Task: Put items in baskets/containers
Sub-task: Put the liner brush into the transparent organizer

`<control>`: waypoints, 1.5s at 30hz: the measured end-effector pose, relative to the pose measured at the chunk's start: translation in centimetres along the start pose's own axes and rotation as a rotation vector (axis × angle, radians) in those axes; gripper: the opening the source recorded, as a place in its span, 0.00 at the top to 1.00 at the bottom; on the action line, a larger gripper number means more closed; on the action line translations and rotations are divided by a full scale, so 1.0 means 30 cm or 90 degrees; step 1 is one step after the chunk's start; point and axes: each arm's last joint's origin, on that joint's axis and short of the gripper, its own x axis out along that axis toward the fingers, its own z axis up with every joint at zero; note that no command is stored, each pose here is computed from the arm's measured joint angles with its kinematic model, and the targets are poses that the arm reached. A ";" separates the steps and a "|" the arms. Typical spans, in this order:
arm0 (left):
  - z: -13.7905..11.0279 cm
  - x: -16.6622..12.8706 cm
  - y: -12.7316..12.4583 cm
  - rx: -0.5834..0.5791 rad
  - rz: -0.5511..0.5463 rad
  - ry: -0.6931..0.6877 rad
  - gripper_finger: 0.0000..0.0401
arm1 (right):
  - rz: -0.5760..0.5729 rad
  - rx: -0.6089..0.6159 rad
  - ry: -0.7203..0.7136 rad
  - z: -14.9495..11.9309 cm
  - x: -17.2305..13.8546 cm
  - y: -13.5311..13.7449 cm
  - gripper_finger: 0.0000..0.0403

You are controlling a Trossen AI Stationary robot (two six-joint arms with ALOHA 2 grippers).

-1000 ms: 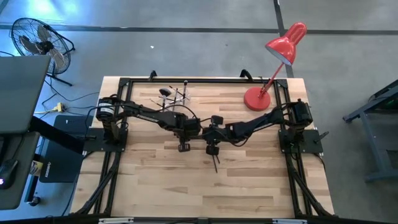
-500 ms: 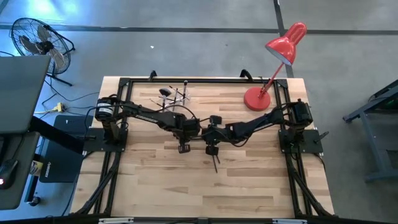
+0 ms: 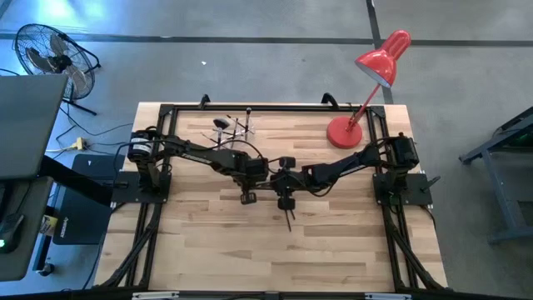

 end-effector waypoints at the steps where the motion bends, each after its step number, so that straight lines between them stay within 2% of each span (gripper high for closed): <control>1: 0.004 0.014 0.000 0.000 0.000 -0.001 1.00 | 0.005 -0.001 0.006 -0.003 0.000 0.001 0.66; 9: 0.014 0.024 -0.001 0.000 -0.009 -0.020 1.00 | 0.012 -0.017 0.069 -0.036 0.001 -0.010 0.66; 18: 0.027 0.026 0.026 -0.012 -0.020 -0.040 1.00 | 0.009 -0.048 0.073 -0.039 0.009 -0.041 0.66; 26: 0.025 0.030 0.034 -0.012 -0.018 -0.044 1.00 | 0.079 -0.026 0.087 -0.063 0.048 -0.065 0.68; 32: 0.025 0.030 0.040 0.001 -0.014 -0.045 1.00 | 0.108 -0.017 0.096 -0.071 0.053 -0.075 0.77; 39: 0.024 0.030 0.041 0.013 -0.010 -0.044 1.00 | 0.130 -0.013 0.114 -0.083 0.054 -0.081 0.96; 45: 0.023 0.031 0.042 0.012 -0.006 -0.042 1.00 | 0.117 -0.019 0.133 -0.088 0.044 -0.067 0.97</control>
